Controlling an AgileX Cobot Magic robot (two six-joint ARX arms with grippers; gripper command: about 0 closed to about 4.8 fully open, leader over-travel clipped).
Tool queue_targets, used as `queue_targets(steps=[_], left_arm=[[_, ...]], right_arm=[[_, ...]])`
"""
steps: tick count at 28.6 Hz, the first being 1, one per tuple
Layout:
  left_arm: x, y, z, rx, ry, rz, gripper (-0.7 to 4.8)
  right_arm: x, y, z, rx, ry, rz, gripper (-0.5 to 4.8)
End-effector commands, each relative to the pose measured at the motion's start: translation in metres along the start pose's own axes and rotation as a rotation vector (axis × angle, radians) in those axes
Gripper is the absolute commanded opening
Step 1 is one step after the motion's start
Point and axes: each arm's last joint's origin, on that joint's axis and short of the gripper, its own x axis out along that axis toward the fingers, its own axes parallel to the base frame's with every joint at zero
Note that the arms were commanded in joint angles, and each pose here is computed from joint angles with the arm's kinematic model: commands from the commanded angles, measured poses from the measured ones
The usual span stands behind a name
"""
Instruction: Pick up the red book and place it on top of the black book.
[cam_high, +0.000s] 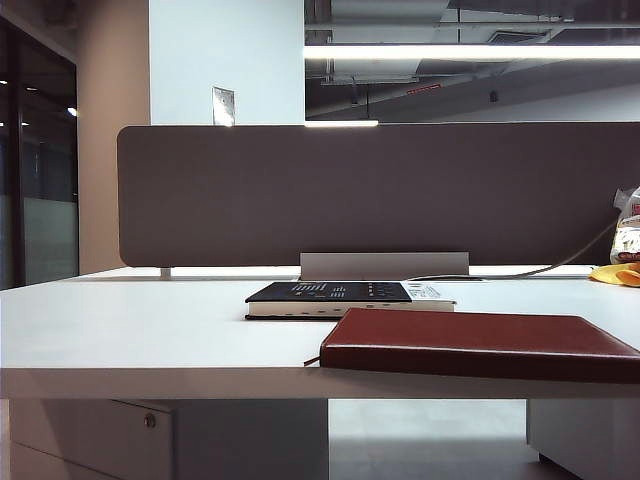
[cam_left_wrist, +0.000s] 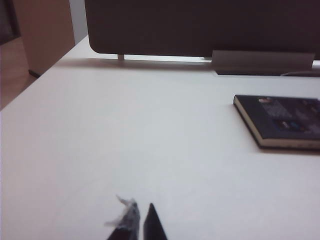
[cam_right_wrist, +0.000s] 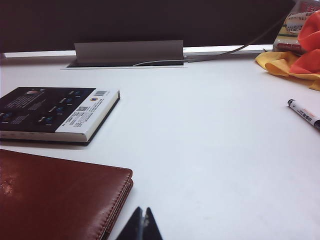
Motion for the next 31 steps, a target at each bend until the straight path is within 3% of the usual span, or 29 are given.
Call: queue_targets(steps=[1,17,20,23,25,26,27,28,31], left_arm=[[0.000,0.001,0.002,-0.100,-0.026,0.044,-0.07],[0.000,0.003,0.004,-0.077,-0.044,0.087,-0.07],[-0.005,0.000,0.021,-0.197,-0.055,0.035,-0.06],[-0.019,-0.002,0.053,-0.184,-0.050,0.048,-0.06],[-0.030,-0.005,0.076,-0.160,-0.058,0.026,-0.06],[-0.034,-0.007,0.088,-0.160,-0.053,-0.013,-0.06],[-0.035,-0.008,0.094,-0.160,-0.045,-0.034,-0.06],[-0.035,-0.009,0.101,-0.163,-0.028,-0.061,-0.06],[-0.033,-0.009,0.115,-0.163,-0.003,-0.071,-0.06]], right_arm=[[0.000,-0.001,-0.001,0.006,-0.002,-0.024,-0.01],[0.000,-0.002,0.000,-0.002,-0.006,-0.070,-0.01],[-0.008,0.002,0.029,0.003,-0.106,-0.054,0.00],[-0.026,0.006,0.073,0.042,-0.225,-0.036,0.21],[-0.039,0.010,0.102,0.161,-0.210,0.000,1.25],[-0.041,0.012,0.115,0.210,-0.203,0.035,2.76],[-0.040,0.013,0.123,0.241,-0.201,0.047,3.35],[-0.039,0.015,0.134,0.267,-0.194,0.073,3.76],[-0.037,0.019,0.155,0.280,-0.179,0.139,4.01]])
